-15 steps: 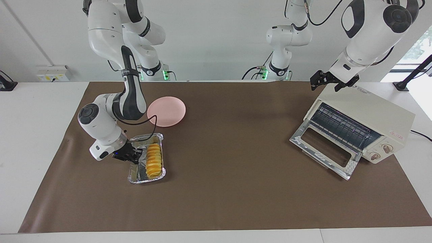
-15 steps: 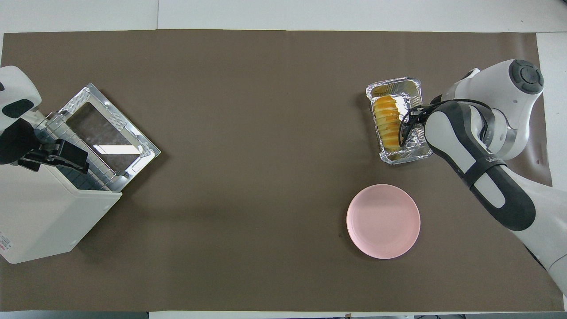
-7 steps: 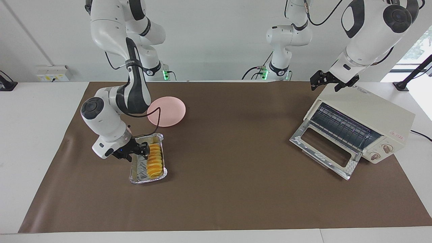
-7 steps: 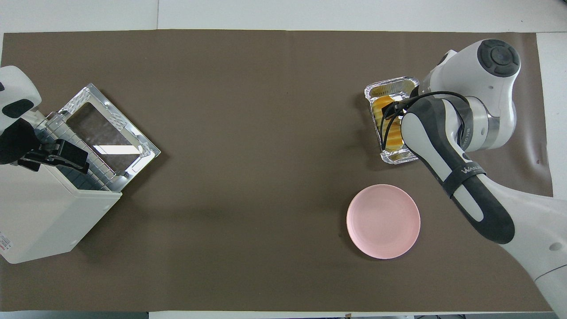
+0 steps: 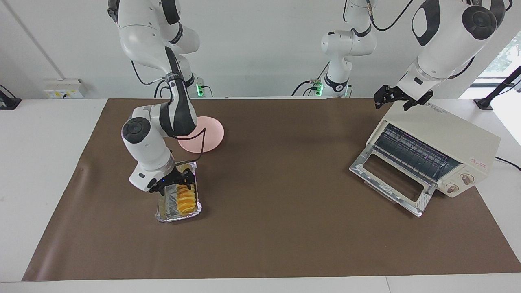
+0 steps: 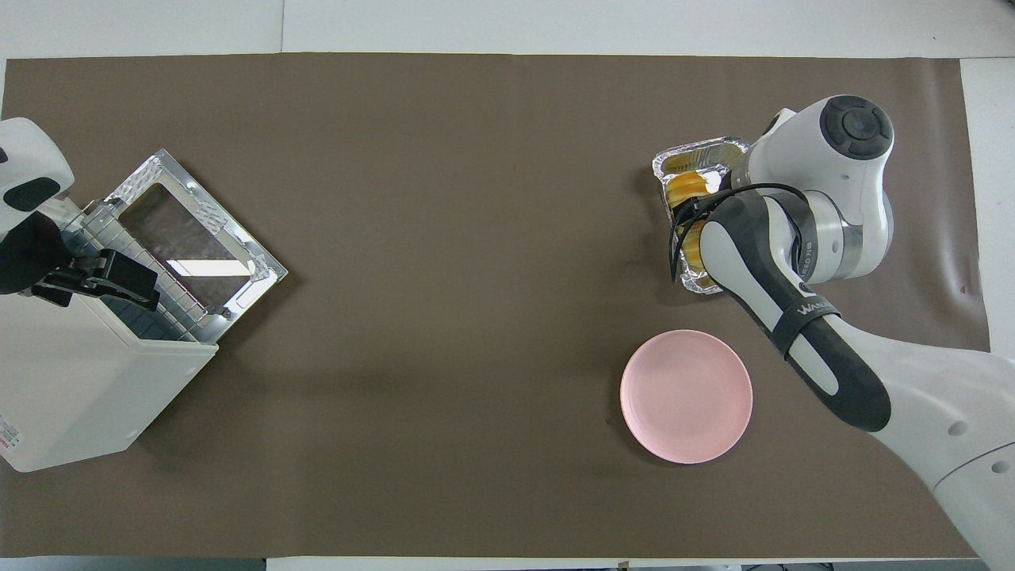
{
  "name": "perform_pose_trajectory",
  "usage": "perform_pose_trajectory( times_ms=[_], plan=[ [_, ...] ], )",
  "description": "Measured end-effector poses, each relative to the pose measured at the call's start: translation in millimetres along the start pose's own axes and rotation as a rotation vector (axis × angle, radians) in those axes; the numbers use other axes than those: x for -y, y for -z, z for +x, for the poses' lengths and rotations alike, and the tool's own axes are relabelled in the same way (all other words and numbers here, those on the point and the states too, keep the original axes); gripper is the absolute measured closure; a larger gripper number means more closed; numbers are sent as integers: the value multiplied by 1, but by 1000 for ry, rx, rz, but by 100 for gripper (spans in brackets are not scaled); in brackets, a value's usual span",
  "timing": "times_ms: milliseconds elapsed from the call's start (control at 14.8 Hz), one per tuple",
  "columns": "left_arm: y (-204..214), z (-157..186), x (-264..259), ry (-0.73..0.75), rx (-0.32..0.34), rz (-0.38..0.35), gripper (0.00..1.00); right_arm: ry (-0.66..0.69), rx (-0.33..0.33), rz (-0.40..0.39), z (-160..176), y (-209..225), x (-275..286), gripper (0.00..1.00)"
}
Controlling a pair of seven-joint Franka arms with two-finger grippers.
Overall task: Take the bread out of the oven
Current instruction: 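Grasp the yellow bread in the foil tray with the right gripper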
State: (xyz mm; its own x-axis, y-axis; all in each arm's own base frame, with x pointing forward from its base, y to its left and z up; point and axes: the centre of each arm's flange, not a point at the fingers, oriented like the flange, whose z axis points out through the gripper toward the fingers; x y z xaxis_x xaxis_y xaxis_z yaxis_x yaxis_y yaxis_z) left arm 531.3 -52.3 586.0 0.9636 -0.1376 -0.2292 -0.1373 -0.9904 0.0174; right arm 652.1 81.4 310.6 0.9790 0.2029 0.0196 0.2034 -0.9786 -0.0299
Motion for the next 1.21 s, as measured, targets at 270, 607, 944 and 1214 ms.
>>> perform_pose_trajectory(
  times_ms=[270,607,944,1214],
  plan=[
    [0,0,0,0,0,0,0,27,0,1,1,-1,18,1],
    [0,0,0,0,0,0,0,25,-4,-1,1,-1,17,30],
    [0,0,0,0,0,0,0,18,-5,-1,1,0,12,79],
    [0,0,0,0,-1,0,0,-1,21,0,6,31,-1,88]
  ],
)
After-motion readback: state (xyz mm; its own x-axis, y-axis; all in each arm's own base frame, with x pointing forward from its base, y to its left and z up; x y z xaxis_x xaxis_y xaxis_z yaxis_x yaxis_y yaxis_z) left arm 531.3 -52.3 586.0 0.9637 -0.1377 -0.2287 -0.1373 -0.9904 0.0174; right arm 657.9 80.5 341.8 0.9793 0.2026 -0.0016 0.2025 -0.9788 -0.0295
